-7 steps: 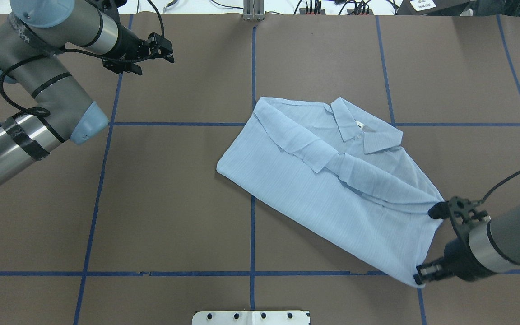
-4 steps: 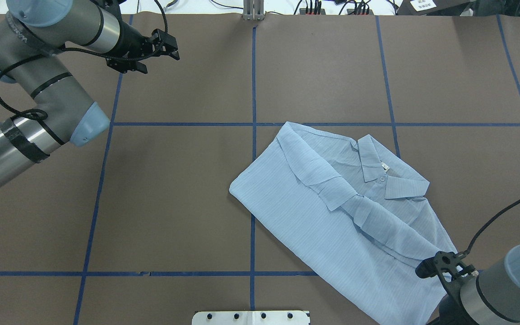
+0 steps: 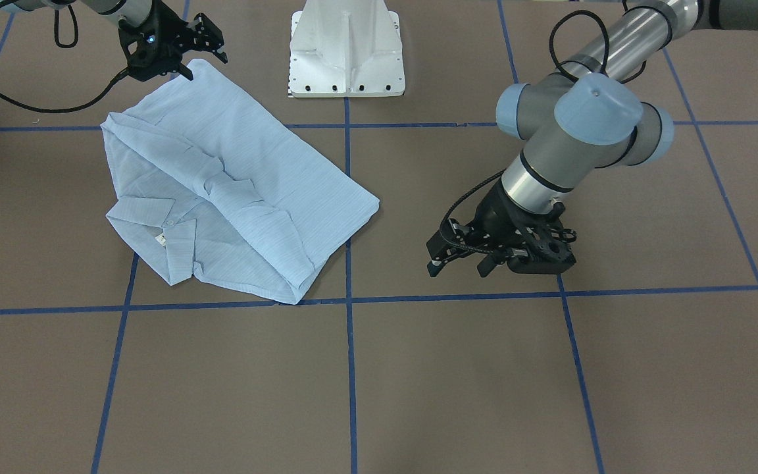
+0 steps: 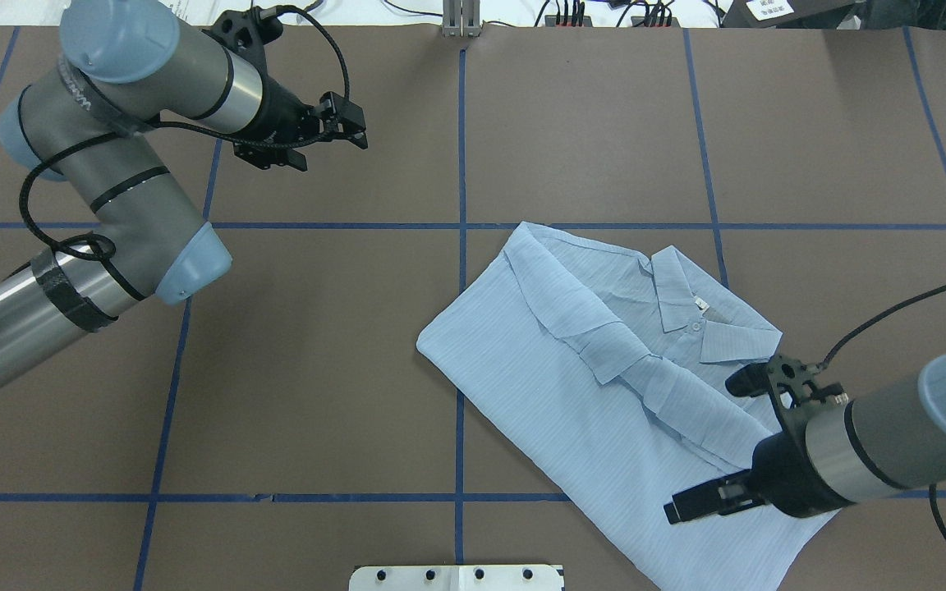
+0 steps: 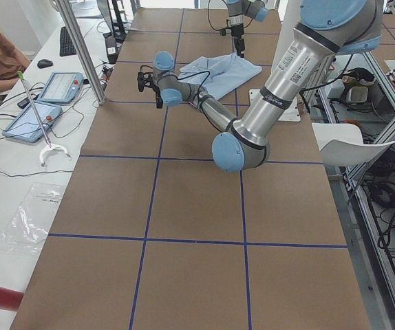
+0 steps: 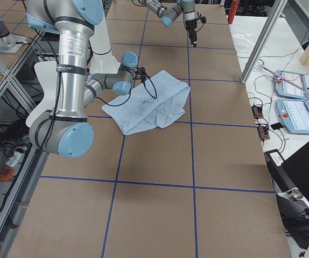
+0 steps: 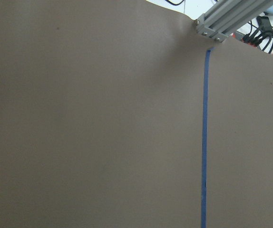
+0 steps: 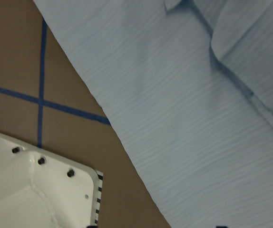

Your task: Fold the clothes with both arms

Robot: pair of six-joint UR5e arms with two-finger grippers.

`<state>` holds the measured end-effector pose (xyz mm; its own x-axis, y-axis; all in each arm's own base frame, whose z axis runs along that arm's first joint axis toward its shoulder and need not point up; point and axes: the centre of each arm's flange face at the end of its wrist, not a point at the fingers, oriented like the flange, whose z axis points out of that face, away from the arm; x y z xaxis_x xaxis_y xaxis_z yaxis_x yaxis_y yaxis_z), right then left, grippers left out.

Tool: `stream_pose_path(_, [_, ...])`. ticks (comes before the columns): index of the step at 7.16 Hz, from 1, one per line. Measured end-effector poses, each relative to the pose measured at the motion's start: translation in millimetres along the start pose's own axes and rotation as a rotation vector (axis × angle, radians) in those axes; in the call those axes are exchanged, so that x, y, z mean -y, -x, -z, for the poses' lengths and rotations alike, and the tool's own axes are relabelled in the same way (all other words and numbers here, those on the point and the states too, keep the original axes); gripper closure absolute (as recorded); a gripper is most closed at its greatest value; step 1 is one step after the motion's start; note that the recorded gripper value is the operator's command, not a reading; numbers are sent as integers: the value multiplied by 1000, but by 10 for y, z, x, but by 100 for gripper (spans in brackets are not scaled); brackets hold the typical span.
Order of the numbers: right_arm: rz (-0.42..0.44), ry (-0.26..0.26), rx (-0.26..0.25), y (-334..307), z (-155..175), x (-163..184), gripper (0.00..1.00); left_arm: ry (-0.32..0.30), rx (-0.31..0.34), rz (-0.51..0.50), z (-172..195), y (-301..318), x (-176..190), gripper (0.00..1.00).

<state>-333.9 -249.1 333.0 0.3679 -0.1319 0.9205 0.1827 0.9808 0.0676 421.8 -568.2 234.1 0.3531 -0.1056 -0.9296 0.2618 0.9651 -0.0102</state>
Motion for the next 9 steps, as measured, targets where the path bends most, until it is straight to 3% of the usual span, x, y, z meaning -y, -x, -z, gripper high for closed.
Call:
stream_pose_path(2, [-52, -165, 6, -153, 526, 477, 0, 92, 24, 81, -379, -281, -828, 3])
stream_pose_path(3, [-73, -215, 4, -238, 713, 604, 0, 118, 44, 117, -604, -395, -1309, 5])
stream_pose_path(4, [-85, -243, 2, -289, 822, 670, 0, 138, 66, 143, -767, -459, -1666, 7])
stream_pose_path(6, [-90, -259, 3, -309, 889, 711, 0, 166, 102, 168, -976, -459, -2036, 15])
stream_pose_path(9, [-94, -260, 1, -329, 893, 713, 0, 144, 132, 174, -1163, -440, -2094, 38])
